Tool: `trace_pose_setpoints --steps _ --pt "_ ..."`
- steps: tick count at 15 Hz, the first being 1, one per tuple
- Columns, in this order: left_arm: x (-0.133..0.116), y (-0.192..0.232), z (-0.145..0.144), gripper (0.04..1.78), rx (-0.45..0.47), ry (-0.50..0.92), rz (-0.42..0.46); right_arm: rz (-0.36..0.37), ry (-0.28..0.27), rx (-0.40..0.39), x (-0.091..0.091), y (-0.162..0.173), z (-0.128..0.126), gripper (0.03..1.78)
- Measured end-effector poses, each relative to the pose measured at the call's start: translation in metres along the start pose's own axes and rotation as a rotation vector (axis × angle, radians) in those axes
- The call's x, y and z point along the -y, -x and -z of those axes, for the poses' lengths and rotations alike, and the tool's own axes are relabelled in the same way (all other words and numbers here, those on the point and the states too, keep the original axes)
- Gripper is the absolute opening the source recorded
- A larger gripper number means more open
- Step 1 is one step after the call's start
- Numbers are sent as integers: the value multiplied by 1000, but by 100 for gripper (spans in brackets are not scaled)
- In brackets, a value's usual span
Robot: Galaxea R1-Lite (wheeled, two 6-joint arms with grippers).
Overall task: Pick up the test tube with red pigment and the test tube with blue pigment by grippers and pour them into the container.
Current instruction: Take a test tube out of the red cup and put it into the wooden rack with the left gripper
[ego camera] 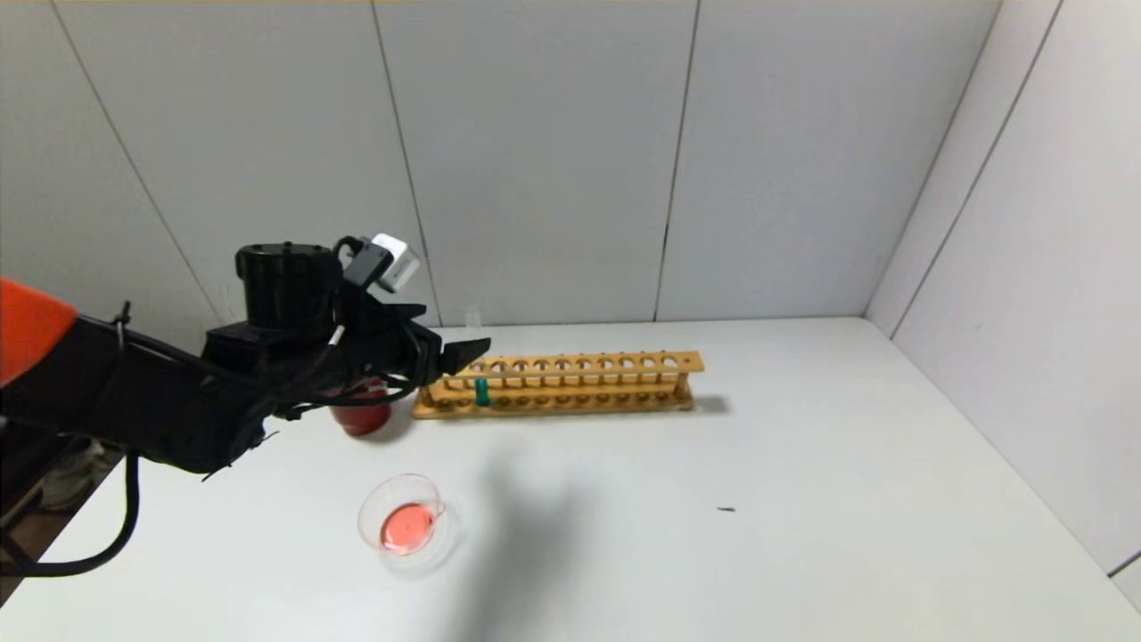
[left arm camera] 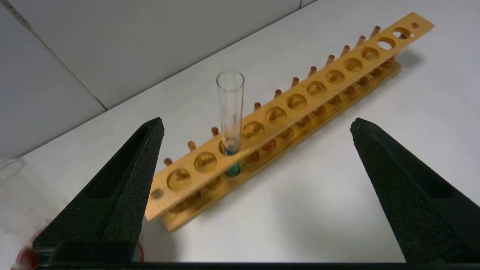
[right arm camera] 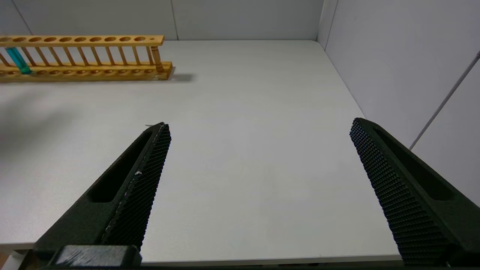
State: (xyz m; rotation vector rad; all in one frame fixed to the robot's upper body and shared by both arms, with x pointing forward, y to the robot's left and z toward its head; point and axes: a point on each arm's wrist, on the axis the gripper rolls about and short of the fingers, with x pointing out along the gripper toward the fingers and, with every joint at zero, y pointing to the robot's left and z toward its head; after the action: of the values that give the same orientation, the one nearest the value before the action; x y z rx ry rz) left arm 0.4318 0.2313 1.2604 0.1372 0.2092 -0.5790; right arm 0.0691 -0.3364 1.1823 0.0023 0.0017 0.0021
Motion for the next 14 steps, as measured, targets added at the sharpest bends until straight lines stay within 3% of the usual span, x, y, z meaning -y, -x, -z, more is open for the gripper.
trace_pose_setpoints --steps 9,12,14 --pt "-18 -64 22 174 -22 9 -46 0 0 0 0 0 0 175" --pt "-20 -73 25 156 -19 9 -46 0 0 0 0 0 0 175" --pt "-20 -75 26 131 -21 9 -46 0 0 0 0 0 0 175"
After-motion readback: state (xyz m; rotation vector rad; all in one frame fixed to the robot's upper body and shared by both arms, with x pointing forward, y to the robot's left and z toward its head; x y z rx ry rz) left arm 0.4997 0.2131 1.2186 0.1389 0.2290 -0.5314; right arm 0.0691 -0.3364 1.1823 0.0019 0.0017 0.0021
